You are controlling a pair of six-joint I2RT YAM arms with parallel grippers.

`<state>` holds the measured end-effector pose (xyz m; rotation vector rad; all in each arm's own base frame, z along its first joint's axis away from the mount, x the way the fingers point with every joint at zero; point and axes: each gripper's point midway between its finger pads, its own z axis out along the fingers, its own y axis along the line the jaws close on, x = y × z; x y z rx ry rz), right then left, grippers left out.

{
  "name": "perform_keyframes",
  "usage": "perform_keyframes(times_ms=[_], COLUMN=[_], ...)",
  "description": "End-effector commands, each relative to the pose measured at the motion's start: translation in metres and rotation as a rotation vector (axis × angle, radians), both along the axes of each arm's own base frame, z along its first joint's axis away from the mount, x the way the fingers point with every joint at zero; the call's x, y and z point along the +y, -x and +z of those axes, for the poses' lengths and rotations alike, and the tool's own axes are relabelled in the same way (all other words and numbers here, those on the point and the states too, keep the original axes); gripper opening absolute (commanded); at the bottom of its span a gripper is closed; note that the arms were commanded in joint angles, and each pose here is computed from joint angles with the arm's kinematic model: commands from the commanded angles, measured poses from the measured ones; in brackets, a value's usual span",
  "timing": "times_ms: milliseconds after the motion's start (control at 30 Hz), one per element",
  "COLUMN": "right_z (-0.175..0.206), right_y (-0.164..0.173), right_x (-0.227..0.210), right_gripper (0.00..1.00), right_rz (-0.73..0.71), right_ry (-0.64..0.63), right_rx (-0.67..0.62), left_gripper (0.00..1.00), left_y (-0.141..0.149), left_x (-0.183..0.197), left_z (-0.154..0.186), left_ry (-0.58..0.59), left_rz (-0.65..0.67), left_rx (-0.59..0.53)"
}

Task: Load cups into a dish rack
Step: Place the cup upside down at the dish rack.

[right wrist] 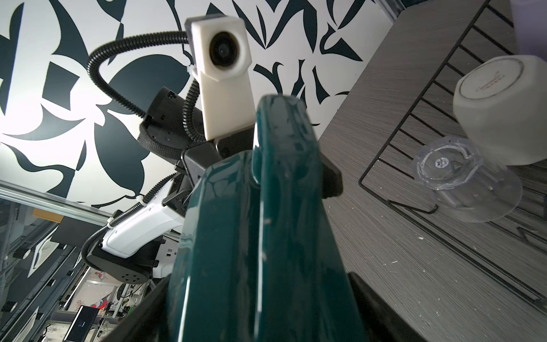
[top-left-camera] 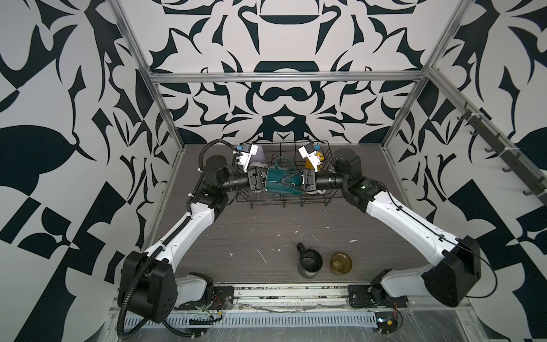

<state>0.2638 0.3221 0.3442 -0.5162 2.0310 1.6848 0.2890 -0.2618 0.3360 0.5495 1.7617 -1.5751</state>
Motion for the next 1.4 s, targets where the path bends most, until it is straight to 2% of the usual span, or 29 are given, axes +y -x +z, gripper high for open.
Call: perform_keyframes(times_ms=[0, 67, 267, 333, 400, 733, 1067, 1367], right_z=[0.044, 0.041, 0.039, 0.04, 0.041, 0.041, 0.039, 0.038], right_y=[-0.003, -0.005, -0.007, -0.007, -0.006, -0.007, -0.007, -0.008], right_x=[-0.006, -0.005, -0.004, -0.004, -0.005, -0.005, -0.007, -0.007], right_gripper=[0.0, 0.0, 0.0, 0.0, 0.0, 0.0, 0.0, 0.0], right_rz=[-0.041, -0.045, -0.046, -0.047, -0.048, -0.053, -0.061, -0.067], right_ry=[-0.066, -0.062, -0.057, -0.055, -0.055, -0.041, -0.033, -0.026], right_rx=[-0.143, -0.135, -0.129, -0.131, -0.134, -0.133, -0.135, -0.135], left_gripper=[0.49, 0.46, 0.25, 0.15, 0.11, 0.19, 0.46, 0.57], left_y=[0.009, 0.01, 0.01, 0.009, 0.008, 0.003, -0.001, -0.005], left_x=[0.003, 0.003, 0.004, 0.004, 0.005, 0.007, 0.009, 0.012], left_z=[0.03, 0.029, 0.03, 0.029, 0.028, 0.026, 0.025, 0.023], left_ry=[0.028, 0.028, 0.029, 0.026, 0.024, 0.014, 0.001, -0.011], left_rz=[-0.011, -0.012, -0.006, 0.0, 0.008, 0.034, 0.06, 0.089], left_rx=[-0.098, -0.095, -0.101, -0.1, -0.097, -0.091, -0.087, -0.082])
